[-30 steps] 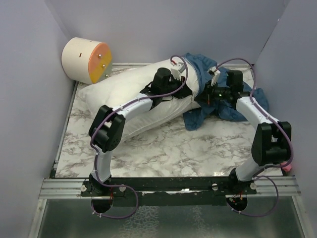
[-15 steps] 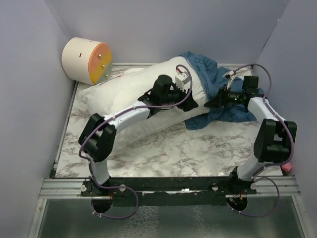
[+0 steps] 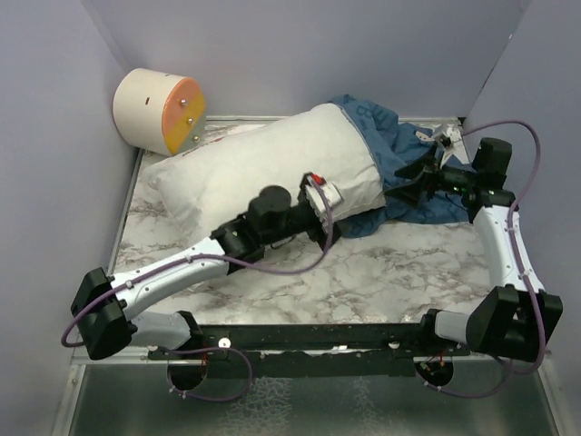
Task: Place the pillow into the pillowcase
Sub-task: Stuff the pillow into the pillowcase.
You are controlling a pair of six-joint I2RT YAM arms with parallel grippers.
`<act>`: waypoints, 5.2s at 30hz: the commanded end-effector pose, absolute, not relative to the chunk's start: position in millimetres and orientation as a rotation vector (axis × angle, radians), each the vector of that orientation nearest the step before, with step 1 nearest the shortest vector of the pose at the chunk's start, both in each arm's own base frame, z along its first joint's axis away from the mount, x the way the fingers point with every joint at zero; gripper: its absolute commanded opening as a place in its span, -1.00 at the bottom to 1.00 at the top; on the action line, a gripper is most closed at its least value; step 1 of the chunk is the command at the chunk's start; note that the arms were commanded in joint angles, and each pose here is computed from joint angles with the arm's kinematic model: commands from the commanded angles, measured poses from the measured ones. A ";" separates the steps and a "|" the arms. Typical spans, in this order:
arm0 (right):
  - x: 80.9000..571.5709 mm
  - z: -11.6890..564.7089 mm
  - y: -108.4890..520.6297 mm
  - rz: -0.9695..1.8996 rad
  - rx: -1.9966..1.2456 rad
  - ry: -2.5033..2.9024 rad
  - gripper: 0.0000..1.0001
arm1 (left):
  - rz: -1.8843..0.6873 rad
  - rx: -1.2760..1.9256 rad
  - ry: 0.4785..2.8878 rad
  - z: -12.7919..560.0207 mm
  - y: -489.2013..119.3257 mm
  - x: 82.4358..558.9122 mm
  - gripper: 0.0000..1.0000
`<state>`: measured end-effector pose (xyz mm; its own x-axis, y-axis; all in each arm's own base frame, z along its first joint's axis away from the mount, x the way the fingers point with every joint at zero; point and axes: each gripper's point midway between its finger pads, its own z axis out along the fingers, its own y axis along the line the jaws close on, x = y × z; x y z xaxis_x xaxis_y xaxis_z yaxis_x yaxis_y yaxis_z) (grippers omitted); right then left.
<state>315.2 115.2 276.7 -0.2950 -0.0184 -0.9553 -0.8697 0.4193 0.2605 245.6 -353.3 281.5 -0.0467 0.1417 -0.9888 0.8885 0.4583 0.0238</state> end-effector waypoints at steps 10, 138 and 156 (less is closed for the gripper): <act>324.7 258.4 58.3 0.931 -0.499 1.689 0.65 | 0.526 1.514 1.255 180.5 -325.3 278.7 0.94; 467.3 233.3 32.3 -0.010 -0.678 1.921 0.19 | -1.269 0.514 1.924 223.8 -309.8 411.0 -1.00; 326.2 322.7 206.0 0.815 -1.224 1.460 -0.98 | -1.255 0.494 1.903 231.3 -308.0 415.8 -1.00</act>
<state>426.2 96.6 232.0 -0.1912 -0.4762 -0.8583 -0.7051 0.6750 -0.2174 416.3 -302.5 195.3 -0.6691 -0.0820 -0.7386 0.6215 0.4831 -0.6167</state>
